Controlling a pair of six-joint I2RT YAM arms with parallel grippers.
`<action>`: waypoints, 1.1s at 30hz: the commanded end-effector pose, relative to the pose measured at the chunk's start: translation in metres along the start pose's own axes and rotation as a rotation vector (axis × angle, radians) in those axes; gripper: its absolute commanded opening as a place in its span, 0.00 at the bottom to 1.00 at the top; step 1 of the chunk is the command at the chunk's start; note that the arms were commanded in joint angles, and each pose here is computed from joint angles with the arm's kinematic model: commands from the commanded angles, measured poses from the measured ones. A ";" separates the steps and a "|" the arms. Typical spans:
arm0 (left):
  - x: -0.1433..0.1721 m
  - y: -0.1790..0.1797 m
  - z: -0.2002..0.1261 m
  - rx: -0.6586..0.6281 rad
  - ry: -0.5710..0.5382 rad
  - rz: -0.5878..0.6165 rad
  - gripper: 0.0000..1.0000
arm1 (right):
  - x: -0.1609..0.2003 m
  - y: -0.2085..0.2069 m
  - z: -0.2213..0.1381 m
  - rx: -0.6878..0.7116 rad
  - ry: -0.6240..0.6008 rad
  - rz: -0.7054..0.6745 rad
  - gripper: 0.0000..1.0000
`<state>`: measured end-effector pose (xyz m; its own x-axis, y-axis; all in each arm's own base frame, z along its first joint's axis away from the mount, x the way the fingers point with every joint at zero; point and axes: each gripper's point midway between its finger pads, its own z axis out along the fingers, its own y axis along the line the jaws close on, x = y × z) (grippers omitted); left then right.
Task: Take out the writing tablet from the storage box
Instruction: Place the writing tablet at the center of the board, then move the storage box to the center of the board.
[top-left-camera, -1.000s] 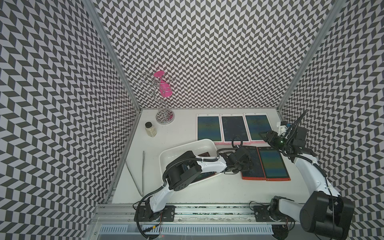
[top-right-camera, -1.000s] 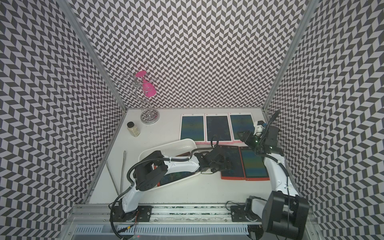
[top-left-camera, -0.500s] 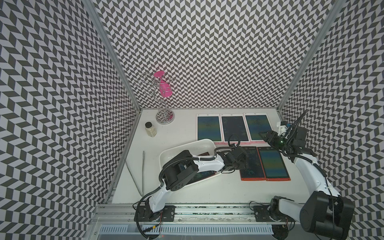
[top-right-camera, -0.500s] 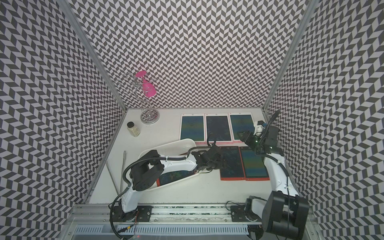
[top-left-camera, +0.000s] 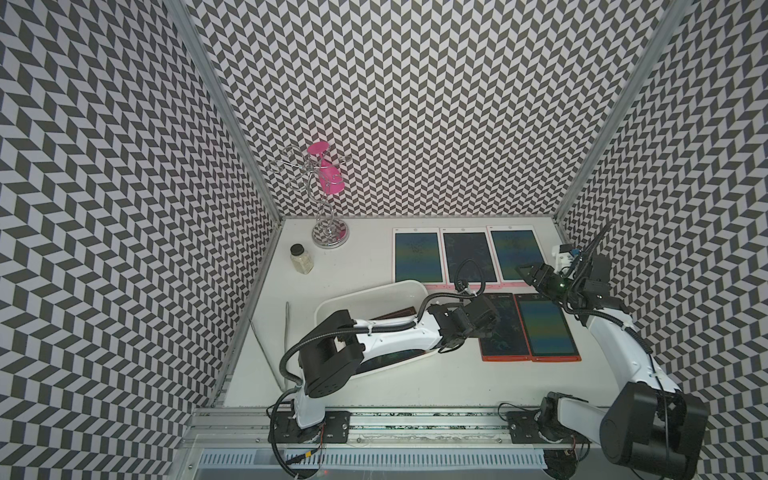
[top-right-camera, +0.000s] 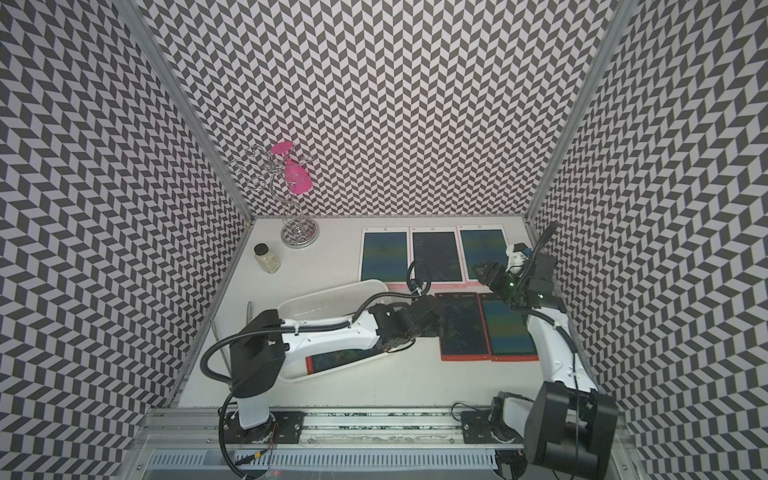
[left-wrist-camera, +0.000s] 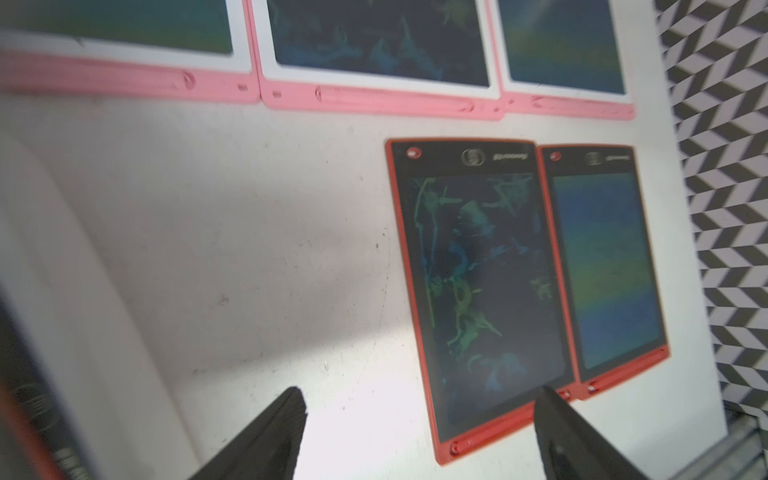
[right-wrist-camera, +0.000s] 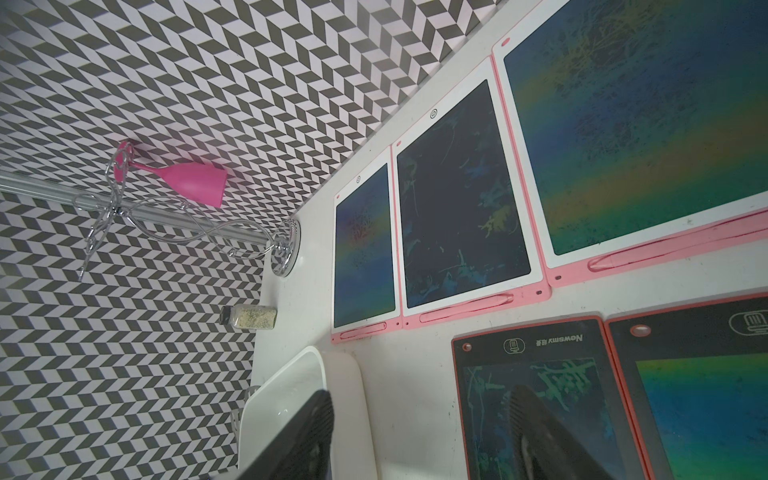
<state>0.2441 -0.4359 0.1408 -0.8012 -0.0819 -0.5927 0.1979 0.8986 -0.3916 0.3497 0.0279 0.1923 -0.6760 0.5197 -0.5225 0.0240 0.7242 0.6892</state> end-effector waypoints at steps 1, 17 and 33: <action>-0.033 0.014 -0.030 -0.059 -0.138 0.038 0.89 | 0.001 -0.001 0.008 0.017 0.000 -0.047 0.69; -0.076 0.231 -0.097 -0.218 -0.231 -0.214 0.99 | 0.109 0.079 0.081 0.035 0.322 -0.271 0.66; -0.033 0.342 -0.083 -0.351 -0.027 -0.325 0.99 | 0.180 0.103 0.129 0.080 0.507 -0.377 0.57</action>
<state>0.2936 -0.0895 0.0901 -0.7498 -0.4103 -0.5190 -0.2892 0.9088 -0.3006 0.3142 0.2523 0.0984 -0.9246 -0.0551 -0.3769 -0.2430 0.8475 0.4720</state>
